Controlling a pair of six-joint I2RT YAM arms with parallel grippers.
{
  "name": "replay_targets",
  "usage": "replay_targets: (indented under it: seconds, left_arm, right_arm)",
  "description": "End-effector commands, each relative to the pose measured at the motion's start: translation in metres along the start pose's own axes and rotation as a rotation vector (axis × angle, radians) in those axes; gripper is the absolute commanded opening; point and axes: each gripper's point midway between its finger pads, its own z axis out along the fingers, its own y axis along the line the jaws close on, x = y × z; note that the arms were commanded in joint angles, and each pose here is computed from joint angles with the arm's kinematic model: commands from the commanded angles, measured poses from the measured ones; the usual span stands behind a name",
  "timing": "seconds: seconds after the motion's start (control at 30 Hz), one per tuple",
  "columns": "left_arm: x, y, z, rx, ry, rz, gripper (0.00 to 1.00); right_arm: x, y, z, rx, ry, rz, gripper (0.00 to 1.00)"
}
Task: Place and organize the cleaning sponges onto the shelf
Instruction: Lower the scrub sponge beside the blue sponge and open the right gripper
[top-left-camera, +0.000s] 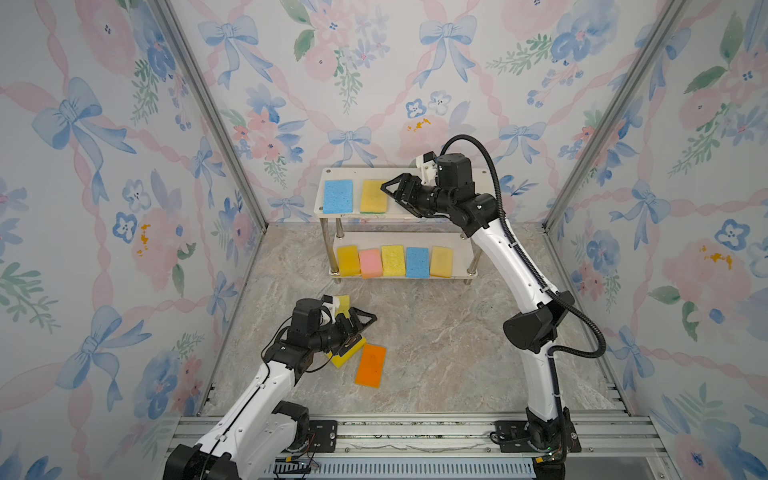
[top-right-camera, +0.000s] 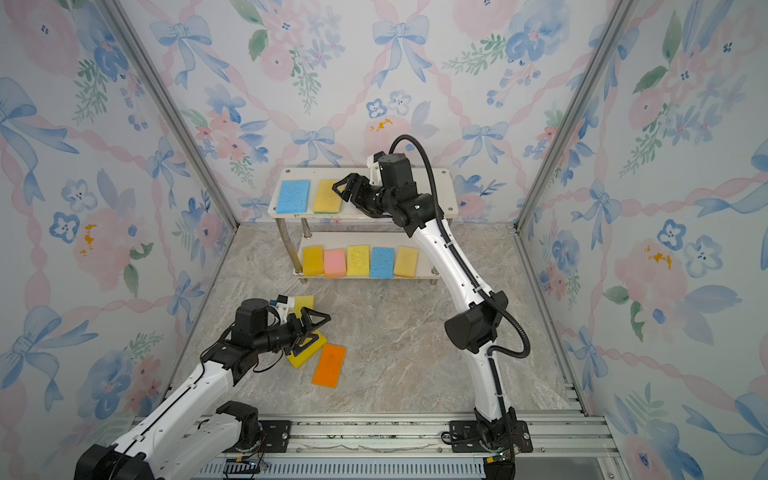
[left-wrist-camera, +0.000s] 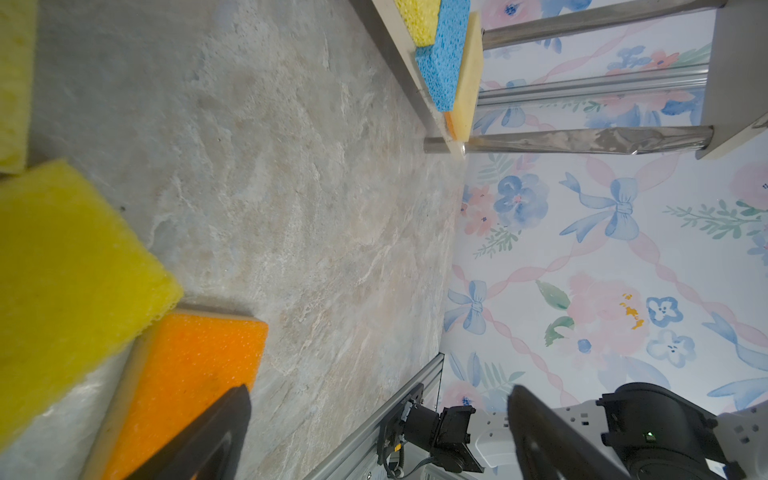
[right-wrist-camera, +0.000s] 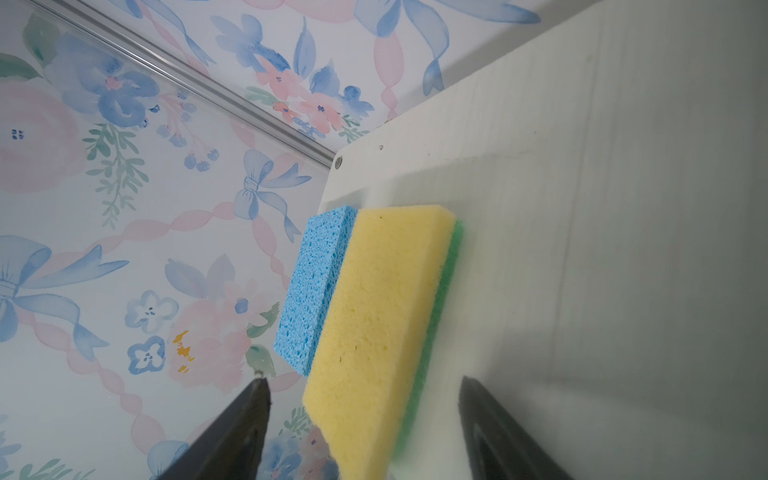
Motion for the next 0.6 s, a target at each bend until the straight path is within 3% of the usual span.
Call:
replay_targets:
  seconds: [0.0,0.57]
  left_arm:
    - [0.002,-0.006,-0.003,0.013,0.006,0.035,0.98]
    - [0.007,0.000,-0.007,0.013,0.008,0.030,0.98]
  right_arm:
    - [0.007,-0.006,0.019,-0.014,0.017,0.037,0.75]
    - [0.019,0.006,0.052,-0.105,0.022,0.119,0.74]
